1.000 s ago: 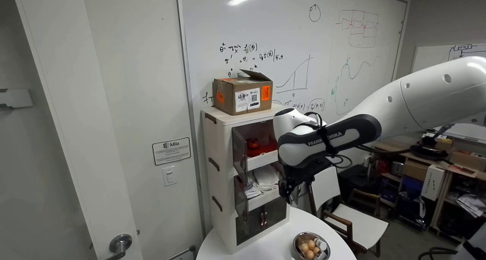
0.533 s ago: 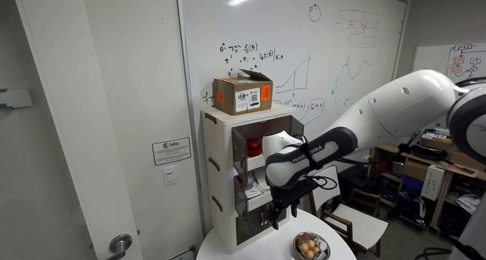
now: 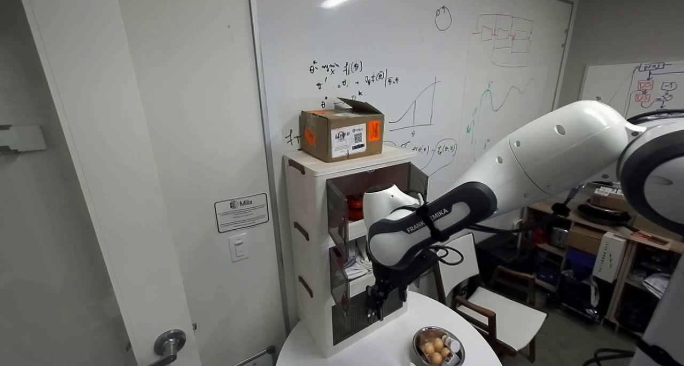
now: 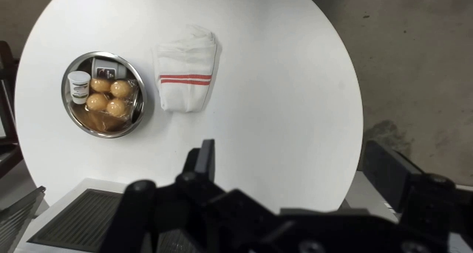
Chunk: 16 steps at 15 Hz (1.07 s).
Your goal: Close the door to the middle compartment
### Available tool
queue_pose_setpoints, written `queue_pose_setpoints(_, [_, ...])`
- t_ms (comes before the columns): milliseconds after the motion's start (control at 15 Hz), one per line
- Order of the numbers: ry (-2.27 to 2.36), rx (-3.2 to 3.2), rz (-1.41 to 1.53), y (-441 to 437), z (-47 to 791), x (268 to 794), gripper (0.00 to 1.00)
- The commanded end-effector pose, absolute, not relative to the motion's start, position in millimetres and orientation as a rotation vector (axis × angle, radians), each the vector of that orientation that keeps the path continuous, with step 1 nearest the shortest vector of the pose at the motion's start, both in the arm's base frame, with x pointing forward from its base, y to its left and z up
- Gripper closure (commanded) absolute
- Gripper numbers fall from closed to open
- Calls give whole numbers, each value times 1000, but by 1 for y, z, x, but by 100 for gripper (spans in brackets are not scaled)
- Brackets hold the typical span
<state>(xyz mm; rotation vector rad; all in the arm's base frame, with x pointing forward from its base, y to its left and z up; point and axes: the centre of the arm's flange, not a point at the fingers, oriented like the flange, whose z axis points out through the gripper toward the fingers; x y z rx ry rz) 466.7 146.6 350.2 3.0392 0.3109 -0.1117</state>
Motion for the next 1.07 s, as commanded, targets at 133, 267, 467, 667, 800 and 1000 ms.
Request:
queue_pose_setpoints(133, [214, 3058, 49, 152, 352, 464, 0])
queue_pose_setpoints(267, [97, 3092, 187, 156, 343, 466, 0])
queue_pose_setpoints(467, [-106, 3102, 353, 154, 318, 461, 0])
queue_pose_setpoints(667, [-297, 3133, 509, 153, 287, 447, 0])
queue_pose_setpoints(800, [-407, 3137, 630, 156, 272, 438, 0])
queue_pose_setpoints(1000, [-539, 3134, 819, 156, 262, 427, 0])
